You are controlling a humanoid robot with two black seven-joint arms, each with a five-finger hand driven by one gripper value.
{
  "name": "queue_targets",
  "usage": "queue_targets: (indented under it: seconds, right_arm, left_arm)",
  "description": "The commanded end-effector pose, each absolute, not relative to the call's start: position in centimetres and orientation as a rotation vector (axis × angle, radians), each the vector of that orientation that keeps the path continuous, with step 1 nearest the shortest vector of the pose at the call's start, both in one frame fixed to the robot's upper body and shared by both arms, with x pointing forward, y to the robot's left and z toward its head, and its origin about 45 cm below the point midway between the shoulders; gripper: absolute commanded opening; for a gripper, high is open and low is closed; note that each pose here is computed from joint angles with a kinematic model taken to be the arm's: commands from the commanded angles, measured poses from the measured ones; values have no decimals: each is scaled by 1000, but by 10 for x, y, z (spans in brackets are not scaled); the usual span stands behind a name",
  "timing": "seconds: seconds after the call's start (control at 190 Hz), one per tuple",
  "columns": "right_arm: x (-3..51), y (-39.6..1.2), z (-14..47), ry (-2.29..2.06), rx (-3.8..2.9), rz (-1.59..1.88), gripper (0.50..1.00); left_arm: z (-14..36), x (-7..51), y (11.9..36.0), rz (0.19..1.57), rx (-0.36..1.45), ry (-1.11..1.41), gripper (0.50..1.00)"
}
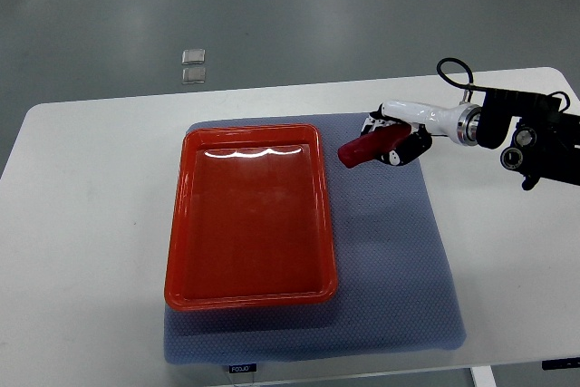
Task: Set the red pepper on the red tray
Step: 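Lift the red pepper with the right hand and carry it over the tray, then lower the pepper into the tray and open the right hand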
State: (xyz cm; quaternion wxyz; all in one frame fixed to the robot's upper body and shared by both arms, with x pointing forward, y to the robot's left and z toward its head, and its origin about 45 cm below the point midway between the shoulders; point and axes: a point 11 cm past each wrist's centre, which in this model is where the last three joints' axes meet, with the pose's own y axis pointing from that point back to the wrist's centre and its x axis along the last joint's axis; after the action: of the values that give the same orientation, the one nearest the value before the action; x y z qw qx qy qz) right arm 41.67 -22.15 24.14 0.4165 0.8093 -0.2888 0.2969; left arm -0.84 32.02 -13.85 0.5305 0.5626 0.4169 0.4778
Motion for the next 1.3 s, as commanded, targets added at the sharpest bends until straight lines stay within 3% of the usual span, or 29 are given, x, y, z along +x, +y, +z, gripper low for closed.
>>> queue_targets:
  seconds: [0.0,0.29,0.601,0.754,0.875,1.228,1.255,1.297]
  right_arm:
    - [424,-204,262,-726,2065,771,500]
    - [419,-105,259,-591,2193,806,500]
    - [399,-27,220,-458,2235,818,500]
    - [386,-13,192,-442,2249,771,500]
    - [388,-26,176,-473,2226,726,500]
    - [390,-30,171,-499,2218,719,500]
    - [390,-30,171,-500,2218,721,543]
    - [390,-30,171,-500,2218,719,564]
  left_arm:
    - [-138,-8,321,1142,1343,995,1000]
    - [-139,-8,320,1139,1341,996,1000]
    - [-139,-9,317,1132,1336,999,1000]
    - [-139,-9,316,1129,1337,998,1000]
    - [-139,-9,316,1126,1336,997,1000]
    - [-139,-9,316,1128,1336,998,1000]
    - [-139,-9,316,1128,1336,998,1000]
    - [-139,-9,316,1128,1336,998,1000]
